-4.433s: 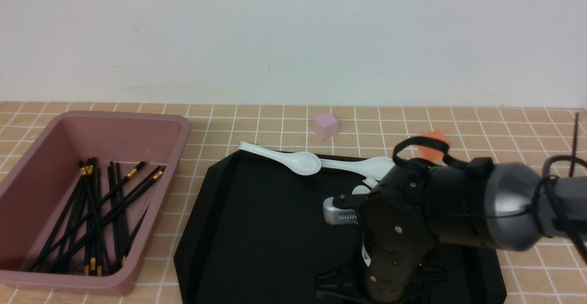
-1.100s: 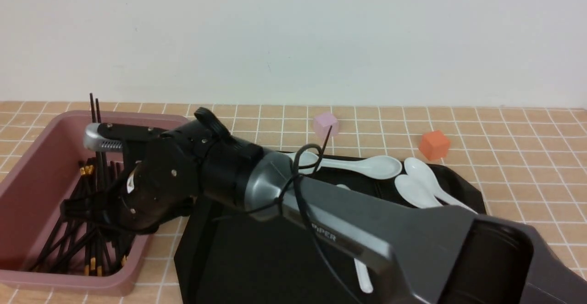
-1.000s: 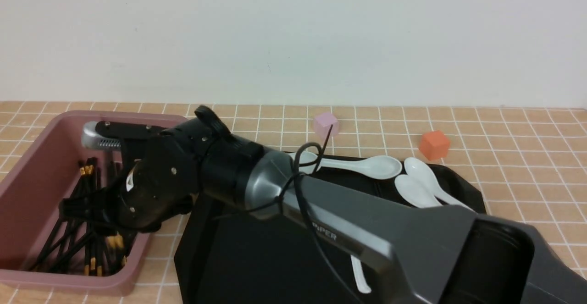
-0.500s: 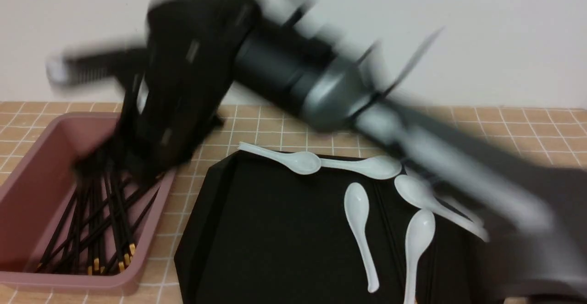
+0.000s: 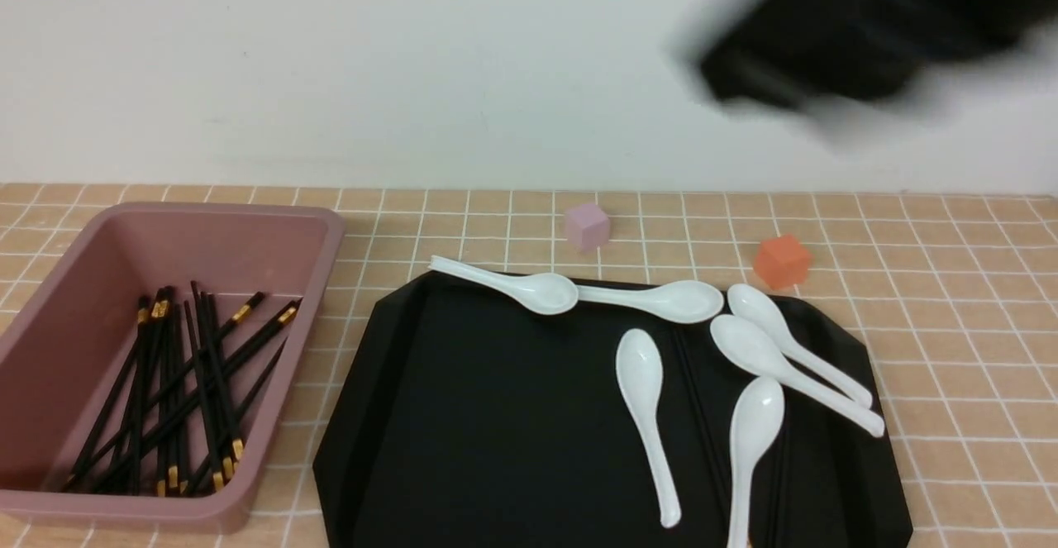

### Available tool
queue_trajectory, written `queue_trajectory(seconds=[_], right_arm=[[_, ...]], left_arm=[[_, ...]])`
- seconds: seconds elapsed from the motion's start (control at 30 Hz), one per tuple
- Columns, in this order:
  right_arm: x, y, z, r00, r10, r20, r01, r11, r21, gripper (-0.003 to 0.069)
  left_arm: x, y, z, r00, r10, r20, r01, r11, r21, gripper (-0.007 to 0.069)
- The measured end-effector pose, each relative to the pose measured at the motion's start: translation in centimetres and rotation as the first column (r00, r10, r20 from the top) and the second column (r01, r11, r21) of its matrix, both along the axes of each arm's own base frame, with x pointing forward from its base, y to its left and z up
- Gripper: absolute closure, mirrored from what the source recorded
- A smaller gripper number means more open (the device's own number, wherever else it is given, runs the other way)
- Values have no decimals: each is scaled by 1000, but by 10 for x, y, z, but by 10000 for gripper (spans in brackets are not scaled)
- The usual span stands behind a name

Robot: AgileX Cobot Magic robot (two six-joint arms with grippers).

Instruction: On brown tablecloth take chopsticks from black tray and put them in box.

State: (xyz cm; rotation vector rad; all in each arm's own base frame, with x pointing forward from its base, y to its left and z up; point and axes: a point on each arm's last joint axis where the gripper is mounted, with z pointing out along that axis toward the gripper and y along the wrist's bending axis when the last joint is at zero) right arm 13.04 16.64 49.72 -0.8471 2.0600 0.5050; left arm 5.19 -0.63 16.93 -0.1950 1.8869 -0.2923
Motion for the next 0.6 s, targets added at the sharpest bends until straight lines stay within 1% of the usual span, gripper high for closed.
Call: queue_trajectory(seconds=[0.03,0.07,0.1,0.13,0.23,0.3,0.33,0.4,0.43,0.47,0.6], right_arm=[[-11,-15,-19,1000,-1,9,1,1000,16,673],[-17,-23,-26,1000,0,21,-1,999,37,673],[-32,-42,-47,998,-2,65,-6,993,117,673],[-41,-55,-63,997,-7,78,-5,988,153,671],[-65,-88,-111,989,-44,139,-2,949,314,667],[-78,-106,-142,983,-66,170,-4,924,383,664],[-82,-113,-156,981,-76,179,-2,917,399,663],[-87,-121,-177,979,-86,185,5,917,398,662],[-88,-123,-181,978,-89,187,7,917,398,661],[-91,-130,-195,974,-100,205,10,918,397,661],[-96,-138,-209,956,-112,272,-12,910,414,659]], left_arm=[[0,0,0,1000,0,0,0,1000,0,386],[0,0,0,1000,0,0,0,1000,0,386],[0,0,0,1000,0,0,0,1000,0,386],[0,0,0,1000,0,0,0,1000,0,386],[0,0,0,1000,0,0,0,1000,0,386],[0,0,0,1000,0,0,0,1000,0,386],[0,0,0,1000,0,0,0,1000,0,386],[0,0,0,1000,0,0,0,1000,0,386],[0,0,0,1000,0,0,0,1000,0,386],[0,0,0,1000,0,0,0,1000,0,386],[0,0,0,1000,0,0,0,1000,0,386]])
